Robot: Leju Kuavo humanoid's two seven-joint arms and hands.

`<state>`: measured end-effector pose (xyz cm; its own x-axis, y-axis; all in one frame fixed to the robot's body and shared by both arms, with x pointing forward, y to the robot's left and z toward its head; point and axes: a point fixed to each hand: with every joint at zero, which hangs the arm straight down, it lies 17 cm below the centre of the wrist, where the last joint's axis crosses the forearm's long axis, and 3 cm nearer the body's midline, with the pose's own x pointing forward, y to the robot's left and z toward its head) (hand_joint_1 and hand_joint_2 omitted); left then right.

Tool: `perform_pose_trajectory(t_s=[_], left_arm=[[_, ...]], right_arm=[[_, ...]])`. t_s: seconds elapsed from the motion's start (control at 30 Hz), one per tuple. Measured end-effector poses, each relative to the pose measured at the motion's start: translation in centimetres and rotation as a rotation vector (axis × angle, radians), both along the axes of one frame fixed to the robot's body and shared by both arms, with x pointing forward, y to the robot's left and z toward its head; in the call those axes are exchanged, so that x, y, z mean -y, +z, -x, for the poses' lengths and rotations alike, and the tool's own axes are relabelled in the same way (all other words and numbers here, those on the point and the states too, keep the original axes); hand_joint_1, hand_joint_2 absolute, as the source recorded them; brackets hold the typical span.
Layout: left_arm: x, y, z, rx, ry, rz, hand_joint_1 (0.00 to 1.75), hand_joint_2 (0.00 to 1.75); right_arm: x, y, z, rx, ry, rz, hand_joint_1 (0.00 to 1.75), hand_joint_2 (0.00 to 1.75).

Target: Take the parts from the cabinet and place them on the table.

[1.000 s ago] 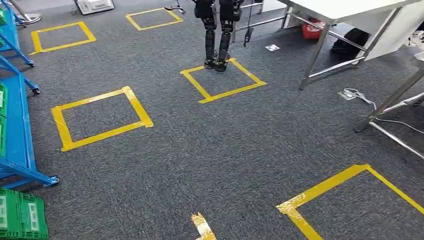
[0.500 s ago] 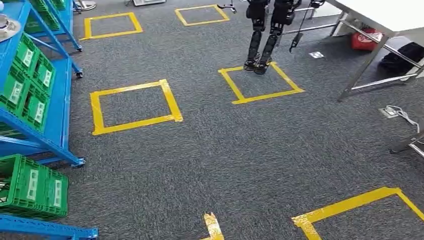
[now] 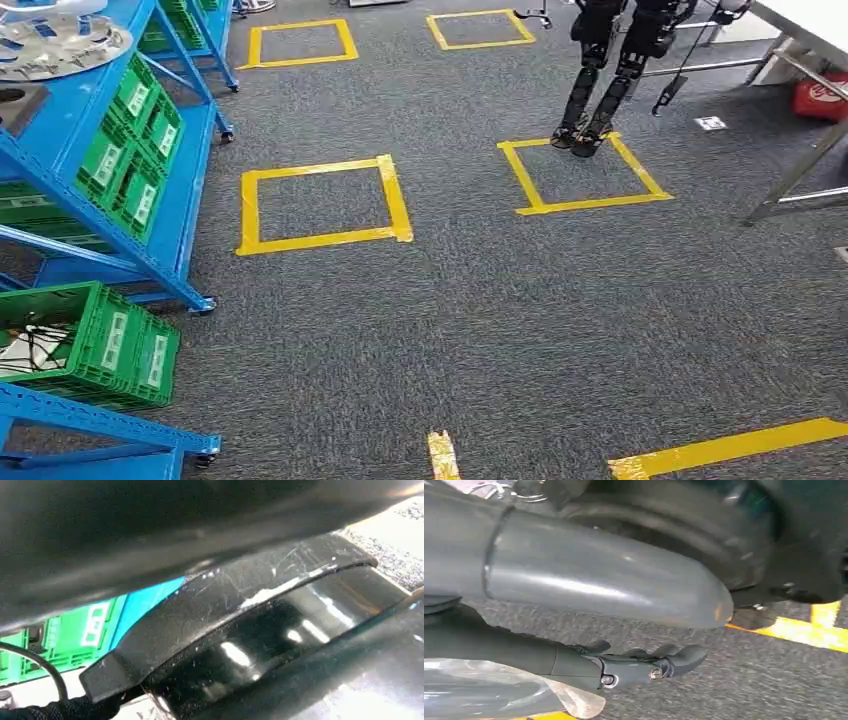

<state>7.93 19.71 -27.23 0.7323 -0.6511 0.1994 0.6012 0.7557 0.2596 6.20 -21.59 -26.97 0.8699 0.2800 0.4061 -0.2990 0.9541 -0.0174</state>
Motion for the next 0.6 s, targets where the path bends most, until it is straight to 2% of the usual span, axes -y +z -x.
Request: perform_pose_trajectory(t_s=[0.6], left_arm=[[-0.13, -0.02, 0.04, -0.004, 0.004, -0.004, 0.0, 0.0]], right_arm=[[-0.03, 0.03, -0.07, 0.002, -0.002, -0.004, 0.0, 0.0]])
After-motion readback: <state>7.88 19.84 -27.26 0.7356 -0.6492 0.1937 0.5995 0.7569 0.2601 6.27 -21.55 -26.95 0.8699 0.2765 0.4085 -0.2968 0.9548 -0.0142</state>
